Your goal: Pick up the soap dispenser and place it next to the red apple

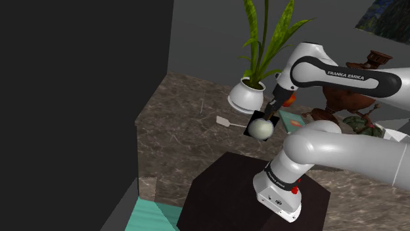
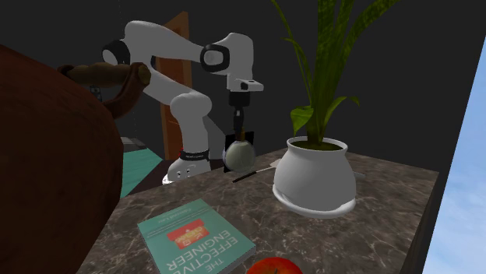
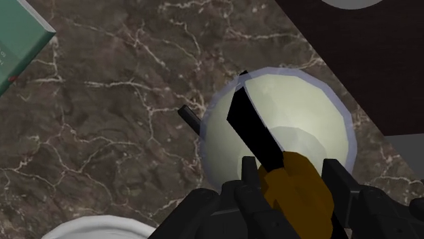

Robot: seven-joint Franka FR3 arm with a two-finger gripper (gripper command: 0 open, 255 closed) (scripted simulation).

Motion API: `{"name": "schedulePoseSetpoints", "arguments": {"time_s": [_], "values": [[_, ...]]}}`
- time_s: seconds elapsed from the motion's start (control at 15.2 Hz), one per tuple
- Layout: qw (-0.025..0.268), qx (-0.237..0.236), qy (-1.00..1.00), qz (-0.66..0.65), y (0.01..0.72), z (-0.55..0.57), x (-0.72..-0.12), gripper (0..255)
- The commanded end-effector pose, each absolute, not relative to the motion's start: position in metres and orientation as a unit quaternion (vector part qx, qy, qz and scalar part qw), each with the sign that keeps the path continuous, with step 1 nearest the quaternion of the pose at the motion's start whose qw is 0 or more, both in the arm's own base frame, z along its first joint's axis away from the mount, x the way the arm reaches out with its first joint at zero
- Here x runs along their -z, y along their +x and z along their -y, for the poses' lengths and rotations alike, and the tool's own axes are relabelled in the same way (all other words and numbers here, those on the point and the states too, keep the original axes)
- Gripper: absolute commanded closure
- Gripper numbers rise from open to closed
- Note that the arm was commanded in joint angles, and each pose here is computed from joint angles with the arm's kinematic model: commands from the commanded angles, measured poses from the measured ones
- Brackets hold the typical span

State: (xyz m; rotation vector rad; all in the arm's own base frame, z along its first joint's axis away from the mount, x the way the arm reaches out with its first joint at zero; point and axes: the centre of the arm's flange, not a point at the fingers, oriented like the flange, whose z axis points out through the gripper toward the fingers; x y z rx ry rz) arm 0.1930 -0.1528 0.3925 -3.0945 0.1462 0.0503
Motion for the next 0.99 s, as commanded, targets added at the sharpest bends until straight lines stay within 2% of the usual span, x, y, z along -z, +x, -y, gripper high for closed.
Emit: {"name": "schedulePoseSetpoints", "arguments": {"time_s": [0.0, 0.92], "values": [[0.022, -0.016, -0.999, -0.047, 0.193, 0.154, -0.403, 255], [0.022, -0.016, -0.999, -0.047, 0.193, 0.154, -0.477, 255]]}}
